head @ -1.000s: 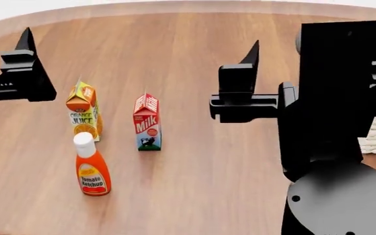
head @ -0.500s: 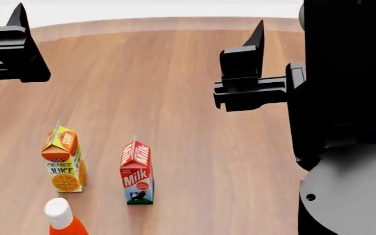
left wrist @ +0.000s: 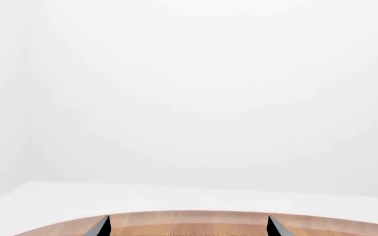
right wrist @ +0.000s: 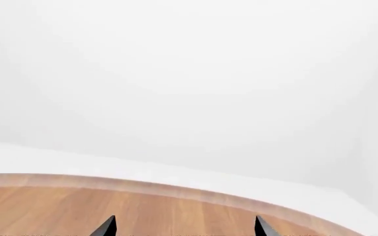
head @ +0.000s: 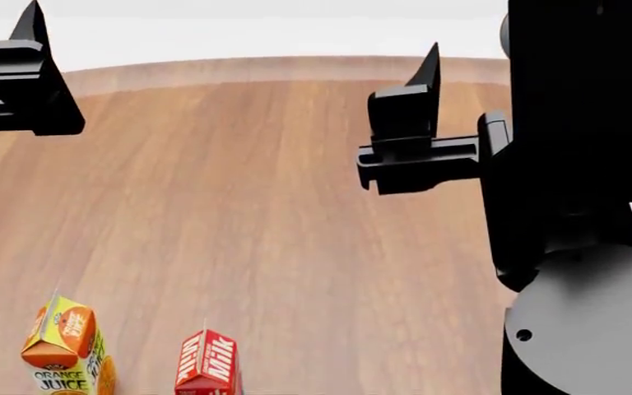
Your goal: Pick the milk and place it in the basket.
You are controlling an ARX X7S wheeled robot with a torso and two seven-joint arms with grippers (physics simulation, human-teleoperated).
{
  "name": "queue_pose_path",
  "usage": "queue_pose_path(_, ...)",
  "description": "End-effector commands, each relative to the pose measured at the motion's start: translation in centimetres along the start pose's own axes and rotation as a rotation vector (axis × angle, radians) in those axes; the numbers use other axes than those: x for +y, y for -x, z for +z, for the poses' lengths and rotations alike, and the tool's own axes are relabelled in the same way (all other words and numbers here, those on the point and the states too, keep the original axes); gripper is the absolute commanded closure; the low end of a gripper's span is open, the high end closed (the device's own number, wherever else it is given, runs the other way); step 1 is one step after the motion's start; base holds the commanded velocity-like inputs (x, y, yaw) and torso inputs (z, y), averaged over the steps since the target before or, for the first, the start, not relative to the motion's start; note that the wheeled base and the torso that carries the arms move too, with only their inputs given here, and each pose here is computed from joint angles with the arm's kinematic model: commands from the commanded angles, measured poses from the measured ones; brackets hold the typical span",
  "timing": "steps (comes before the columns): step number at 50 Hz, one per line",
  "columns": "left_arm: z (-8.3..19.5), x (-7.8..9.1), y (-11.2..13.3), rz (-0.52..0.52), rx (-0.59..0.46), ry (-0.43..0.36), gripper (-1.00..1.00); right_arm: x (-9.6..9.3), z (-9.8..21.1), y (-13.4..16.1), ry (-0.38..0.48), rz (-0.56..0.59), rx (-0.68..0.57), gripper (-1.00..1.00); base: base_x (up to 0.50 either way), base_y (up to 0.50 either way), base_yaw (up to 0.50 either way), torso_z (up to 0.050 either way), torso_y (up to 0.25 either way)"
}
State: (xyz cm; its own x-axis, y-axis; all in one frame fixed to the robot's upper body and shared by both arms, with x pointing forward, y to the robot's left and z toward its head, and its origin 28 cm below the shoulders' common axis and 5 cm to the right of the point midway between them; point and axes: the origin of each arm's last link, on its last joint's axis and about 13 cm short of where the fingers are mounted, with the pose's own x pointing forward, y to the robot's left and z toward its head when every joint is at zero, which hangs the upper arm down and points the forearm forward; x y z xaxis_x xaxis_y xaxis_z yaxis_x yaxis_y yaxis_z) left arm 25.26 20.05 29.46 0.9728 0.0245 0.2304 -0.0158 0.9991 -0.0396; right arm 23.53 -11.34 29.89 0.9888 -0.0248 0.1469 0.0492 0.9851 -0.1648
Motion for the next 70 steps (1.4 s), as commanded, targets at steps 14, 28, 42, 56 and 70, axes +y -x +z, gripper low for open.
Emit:
queue_pose_path(14, 0.2, -0.1, 0.1, -0.009, -0.006, 0.001, -1.0, 0.1, -0.3, -0.2, -0.004, 0.02, 0.033, -1.0, 0.18, 0.0, 0.0, 0.0, 0.0)
queue_pose_path(28, 0.2, -0.1, 0.1, -0.013, -0.009, -0.002, -1.0, 0.1, -0.3, -0.2, -0.009, 0.029, 0.026, -1.0, 0.5, 0.0, 0.0, 0.0, 0.001)
queue_pose_path(42, 0.1, -0.1, 0.1, -0.014, -0.009, 0.0, -1.0, 0.0, -0.3, -0.2, -0.022, 0.02, 0.036, -1.0, 0.07, 0.0, 0.0, 0.0, 0.001)
queue_pose_path(56, 0.2, 0.0, 0.0, -0.013, -0.011, -0.002, -1.0, 0.5, -1.2, -1.0, -0.012, 0.183, 0.177, -1.0, 0.12, 0.0, 0.0, 0.0, 0.0)
queue_pose_path(70, -0.2, -0.4, -0.3, -0.035, -0.013, -0.02, -1.0, 1.6, -3.6, -1.5, 0.063, 1.146, 0.411, -1.0, 0.0, 0.0, 0.0, 0.0, 0.0)
